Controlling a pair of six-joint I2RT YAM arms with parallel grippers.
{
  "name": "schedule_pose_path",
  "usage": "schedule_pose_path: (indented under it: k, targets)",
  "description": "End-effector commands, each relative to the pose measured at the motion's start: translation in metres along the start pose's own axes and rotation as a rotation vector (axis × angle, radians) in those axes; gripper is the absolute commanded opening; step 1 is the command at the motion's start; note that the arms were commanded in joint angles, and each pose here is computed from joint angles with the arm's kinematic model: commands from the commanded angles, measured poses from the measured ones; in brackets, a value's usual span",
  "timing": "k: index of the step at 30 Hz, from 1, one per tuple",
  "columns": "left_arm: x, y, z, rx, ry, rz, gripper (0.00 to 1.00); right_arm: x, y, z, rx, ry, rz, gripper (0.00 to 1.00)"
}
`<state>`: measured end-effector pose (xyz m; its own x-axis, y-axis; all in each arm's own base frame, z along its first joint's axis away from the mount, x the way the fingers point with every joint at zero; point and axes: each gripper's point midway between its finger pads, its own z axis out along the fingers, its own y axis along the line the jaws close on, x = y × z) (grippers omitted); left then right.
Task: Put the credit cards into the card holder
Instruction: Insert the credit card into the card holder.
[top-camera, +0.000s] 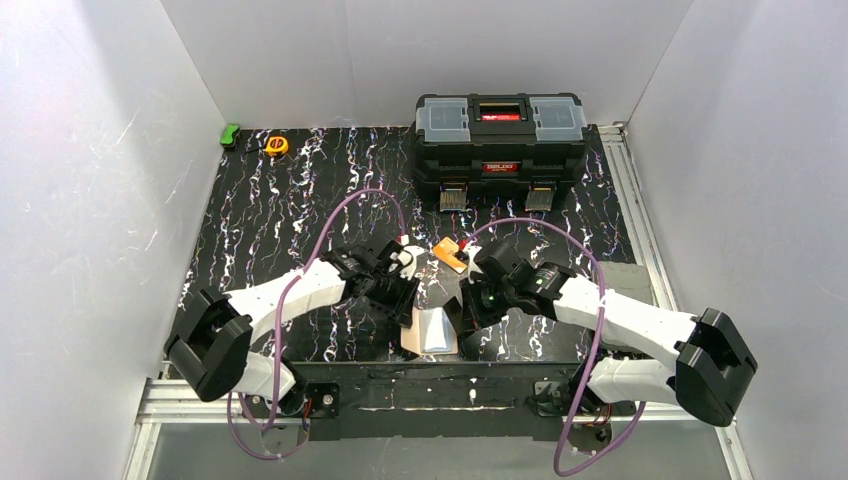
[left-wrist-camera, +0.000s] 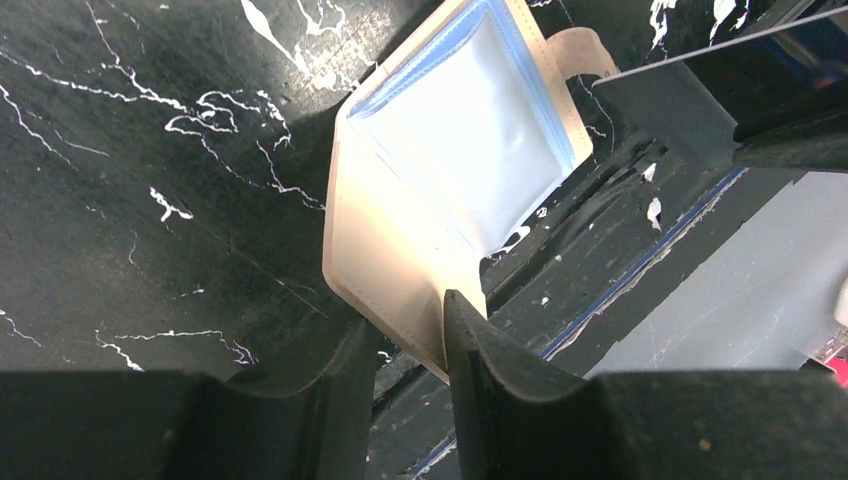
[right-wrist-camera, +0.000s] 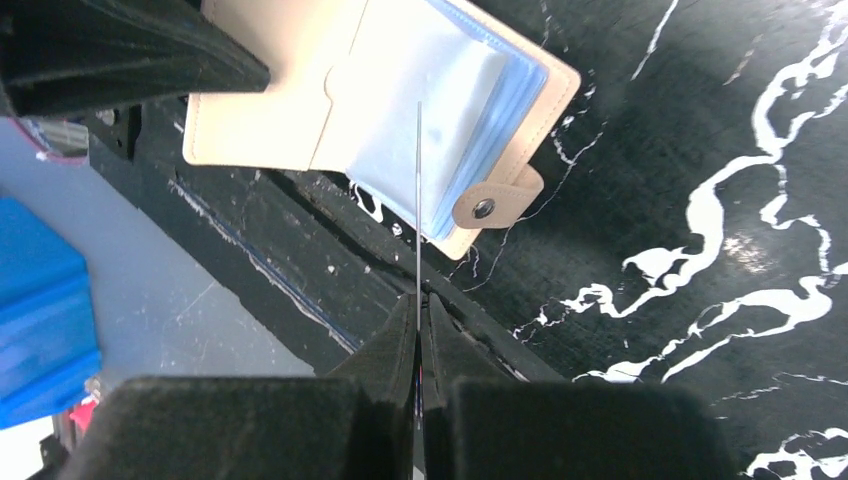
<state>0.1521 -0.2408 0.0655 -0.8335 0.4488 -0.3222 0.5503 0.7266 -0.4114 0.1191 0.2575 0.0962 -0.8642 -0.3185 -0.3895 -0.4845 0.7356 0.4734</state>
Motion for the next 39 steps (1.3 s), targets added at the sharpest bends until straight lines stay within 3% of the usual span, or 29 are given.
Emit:
schedule_pose_path:
  k: [1,12,20,39]
  targets:
    - [0.007,0.0,-0.007,-0.003,-0.022,-0.002,0.28,0.018,0.009,0.005,-0.076,0.089,-0.021,0.01]
    - [0.006,0.002,-0.007,0.005,-0.054,-0.006,0.29,0.048,0.004,0.015,-0.102,0.226,0.015,0.01]
    - [0.004,0.002,-0.008,0.003,-0.061,0.01,0.31,0.054,-0.017,0.021,0.002,0.253,0.047,0.01]
    - [-0.003,-0.002,-0.01,0.022,-0.075,0.039,0.37,0.048,-0.011,0.034,-0.054,0.263,0.044,0.01]
